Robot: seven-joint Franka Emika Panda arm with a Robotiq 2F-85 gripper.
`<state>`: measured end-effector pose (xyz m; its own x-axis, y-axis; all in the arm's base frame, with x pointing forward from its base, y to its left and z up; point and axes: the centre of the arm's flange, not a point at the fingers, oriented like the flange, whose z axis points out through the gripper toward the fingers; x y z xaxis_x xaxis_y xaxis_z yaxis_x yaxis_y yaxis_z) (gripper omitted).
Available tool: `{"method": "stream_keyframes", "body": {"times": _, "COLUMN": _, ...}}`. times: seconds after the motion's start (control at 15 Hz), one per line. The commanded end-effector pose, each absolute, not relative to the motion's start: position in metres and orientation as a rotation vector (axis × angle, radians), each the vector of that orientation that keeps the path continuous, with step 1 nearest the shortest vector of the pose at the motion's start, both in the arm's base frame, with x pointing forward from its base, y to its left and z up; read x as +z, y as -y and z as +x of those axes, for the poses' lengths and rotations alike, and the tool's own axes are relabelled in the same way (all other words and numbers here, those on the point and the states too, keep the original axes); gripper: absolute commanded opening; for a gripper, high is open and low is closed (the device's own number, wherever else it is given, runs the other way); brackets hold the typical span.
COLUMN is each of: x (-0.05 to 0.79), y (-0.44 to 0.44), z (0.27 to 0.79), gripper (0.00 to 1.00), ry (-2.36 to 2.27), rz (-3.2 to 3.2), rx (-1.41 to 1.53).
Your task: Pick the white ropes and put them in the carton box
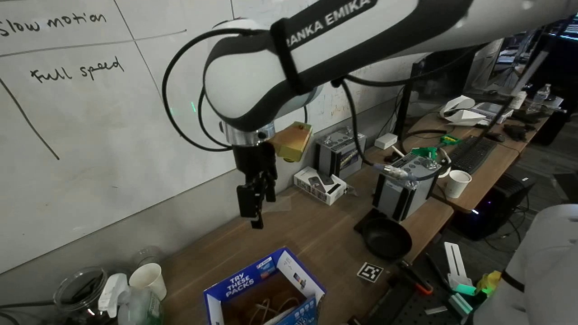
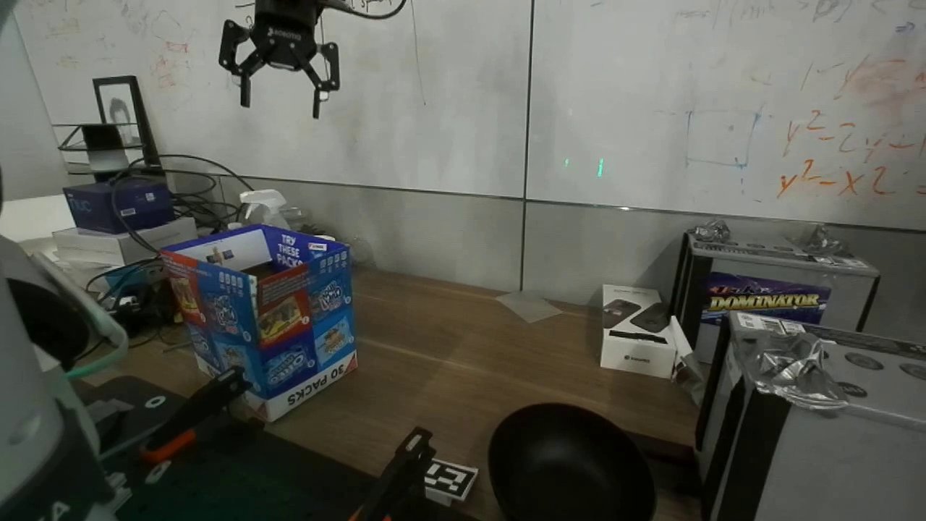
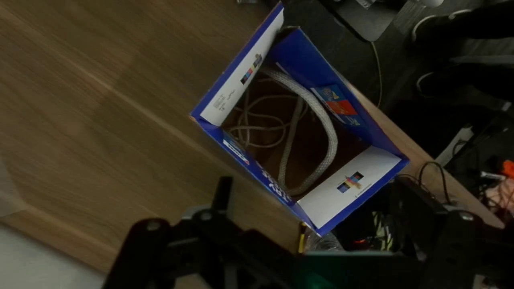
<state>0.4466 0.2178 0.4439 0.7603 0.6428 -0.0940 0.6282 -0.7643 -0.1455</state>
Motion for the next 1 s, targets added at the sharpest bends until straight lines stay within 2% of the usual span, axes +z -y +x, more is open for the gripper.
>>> {"method": "stream_keyframes", "body": {"times": 0.0, "x": 0.495, "y": -0.170, "z": 0.403, "gripper": 1.00, "ry": 0.813, "rz": -2.994, "rx": 0.070}}
{"method": "stream_keyframes", "body": {"times": 0.4, "x": 0.554, "y": -0.082, "z": 0.357, "gripper": 1.00, "ry": 0.403, "rz": -3.115, "rx": -0.156}}
{"method": "stream_keyframes", "body": {"times": 0.93, "x": 0.551, "y": -0.033, "z": 0.311, "gripper": 1.00, "ry": -0.040, "rz": -3.406, "rx": -0.318}}
